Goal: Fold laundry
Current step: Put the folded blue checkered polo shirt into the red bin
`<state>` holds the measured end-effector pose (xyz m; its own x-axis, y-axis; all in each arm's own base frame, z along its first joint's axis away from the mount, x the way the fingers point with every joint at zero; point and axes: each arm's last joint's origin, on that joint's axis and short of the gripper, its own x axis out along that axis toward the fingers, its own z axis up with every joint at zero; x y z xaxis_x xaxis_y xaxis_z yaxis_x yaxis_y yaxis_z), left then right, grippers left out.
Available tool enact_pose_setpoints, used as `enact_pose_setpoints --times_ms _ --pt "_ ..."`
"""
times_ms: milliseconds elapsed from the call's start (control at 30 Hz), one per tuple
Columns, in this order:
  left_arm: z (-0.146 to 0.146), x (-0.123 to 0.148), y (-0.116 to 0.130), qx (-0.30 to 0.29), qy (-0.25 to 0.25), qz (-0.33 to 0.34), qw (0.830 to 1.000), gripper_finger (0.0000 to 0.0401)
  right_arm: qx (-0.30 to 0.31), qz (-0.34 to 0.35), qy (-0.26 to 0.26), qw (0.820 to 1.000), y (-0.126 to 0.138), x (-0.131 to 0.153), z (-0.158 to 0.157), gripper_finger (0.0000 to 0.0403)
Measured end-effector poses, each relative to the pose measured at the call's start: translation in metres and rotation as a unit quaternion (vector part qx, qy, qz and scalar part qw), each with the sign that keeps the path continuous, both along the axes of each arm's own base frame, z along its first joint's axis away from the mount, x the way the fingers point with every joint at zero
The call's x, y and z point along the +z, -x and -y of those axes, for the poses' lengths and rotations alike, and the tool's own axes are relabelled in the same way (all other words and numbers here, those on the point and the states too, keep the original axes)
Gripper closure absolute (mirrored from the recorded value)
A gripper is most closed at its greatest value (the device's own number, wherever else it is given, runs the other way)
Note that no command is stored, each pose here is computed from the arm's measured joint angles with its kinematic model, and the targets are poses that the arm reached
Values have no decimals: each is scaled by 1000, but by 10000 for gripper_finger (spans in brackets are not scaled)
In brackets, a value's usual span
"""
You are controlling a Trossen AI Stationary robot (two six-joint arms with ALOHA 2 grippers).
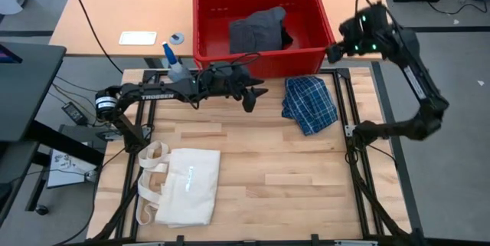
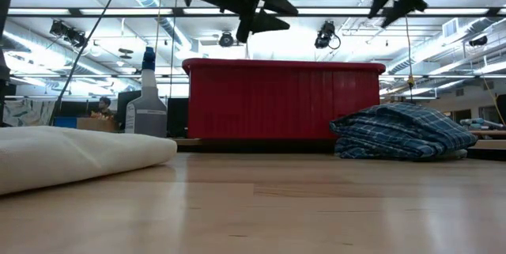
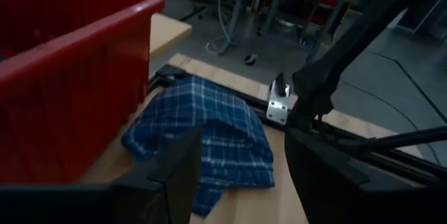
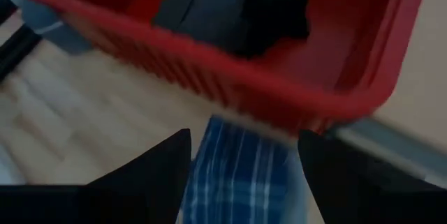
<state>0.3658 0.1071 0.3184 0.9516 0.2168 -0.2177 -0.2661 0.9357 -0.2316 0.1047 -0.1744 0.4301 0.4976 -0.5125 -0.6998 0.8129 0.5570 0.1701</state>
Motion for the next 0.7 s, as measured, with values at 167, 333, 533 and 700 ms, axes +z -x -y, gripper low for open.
enact_pose_setpoints --times_ms 167,333,533,700 --pt "-1 -3 -5 -5 -21 7 1000 191 -16 16 -66 998 13 -42 -22 133" --pt "-5 -19 -19 -7 -34 13 999 191 -24 36 -160 986 20 -89 -38 133" --pt "-5 -33 -31 -8 -7 34 999 191 -28 29 -208 977 21 -119 -48 127" --pt "-4 -45 -37 -13 -1 19 1000 191 -47 -19 -166 985 17 -143 -38 102"
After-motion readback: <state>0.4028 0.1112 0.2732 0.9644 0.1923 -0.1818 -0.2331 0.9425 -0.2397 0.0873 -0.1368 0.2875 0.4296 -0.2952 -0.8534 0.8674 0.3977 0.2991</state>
